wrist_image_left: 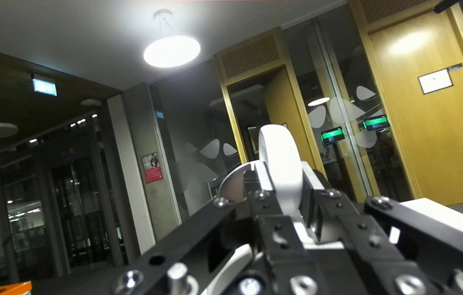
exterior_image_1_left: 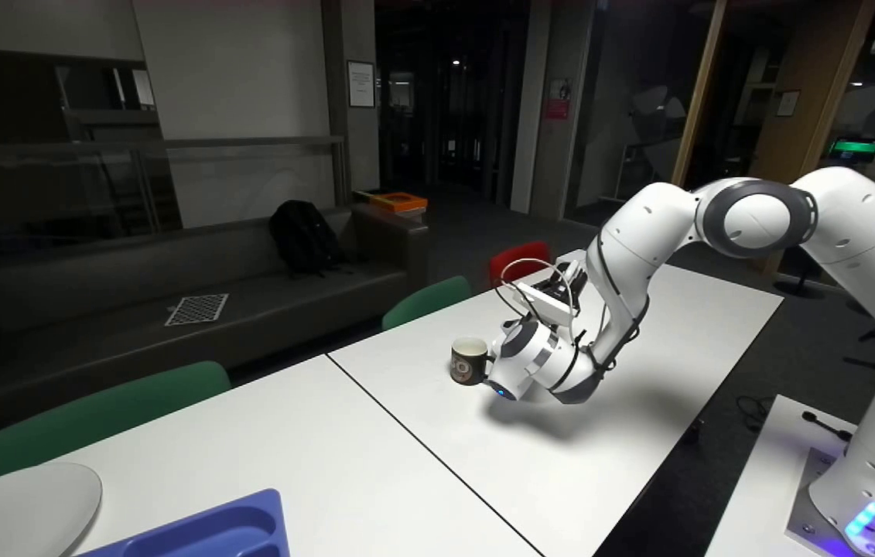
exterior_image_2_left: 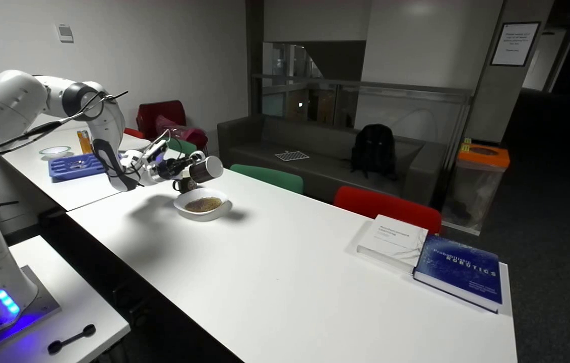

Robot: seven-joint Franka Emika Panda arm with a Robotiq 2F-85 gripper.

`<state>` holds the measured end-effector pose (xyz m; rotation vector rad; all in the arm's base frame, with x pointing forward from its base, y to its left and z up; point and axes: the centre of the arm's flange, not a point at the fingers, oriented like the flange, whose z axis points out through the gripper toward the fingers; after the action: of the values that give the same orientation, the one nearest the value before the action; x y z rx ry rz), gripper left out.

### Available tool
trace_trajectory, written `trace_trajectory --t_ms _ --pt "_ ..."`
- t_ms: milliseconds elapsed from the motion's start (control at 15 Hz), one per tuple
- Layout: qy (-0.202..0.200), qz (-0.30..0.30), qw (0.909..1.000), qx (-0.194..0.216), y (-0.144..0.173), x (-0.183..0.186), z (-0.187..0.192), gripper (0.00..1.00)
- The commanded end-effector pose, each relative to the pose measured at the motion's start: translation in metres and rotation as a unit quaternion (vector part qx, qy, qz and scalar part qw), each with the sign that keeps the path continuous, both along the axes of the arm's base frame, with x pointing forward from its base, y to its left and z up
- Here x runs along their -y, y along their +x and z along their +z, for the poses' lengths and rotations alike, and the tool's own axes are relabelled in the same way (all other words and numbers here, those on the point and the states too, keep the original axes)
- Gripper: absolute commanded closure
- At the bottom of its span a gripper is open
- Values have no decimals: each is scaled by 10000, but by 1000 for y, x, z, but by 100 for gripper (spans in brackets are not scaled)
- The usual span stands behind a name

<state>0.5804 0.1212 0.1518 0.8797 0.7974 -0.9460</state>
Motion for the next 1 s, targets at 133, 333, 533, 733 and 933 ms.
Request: trace_trajectory --t_ms 133,333,533,733,933 --pt "-306 -314 9990 -14 5 -5 13 95" --pt "-329 -363 9988 -53 5 -6 14 95" --pt "-382 -439 9983 -100 5 -6 15 95" --pt "-440 -490 9978 -113 4 -6 16 95" --pt "-287 -409 9987 14 5 -5 16 95"
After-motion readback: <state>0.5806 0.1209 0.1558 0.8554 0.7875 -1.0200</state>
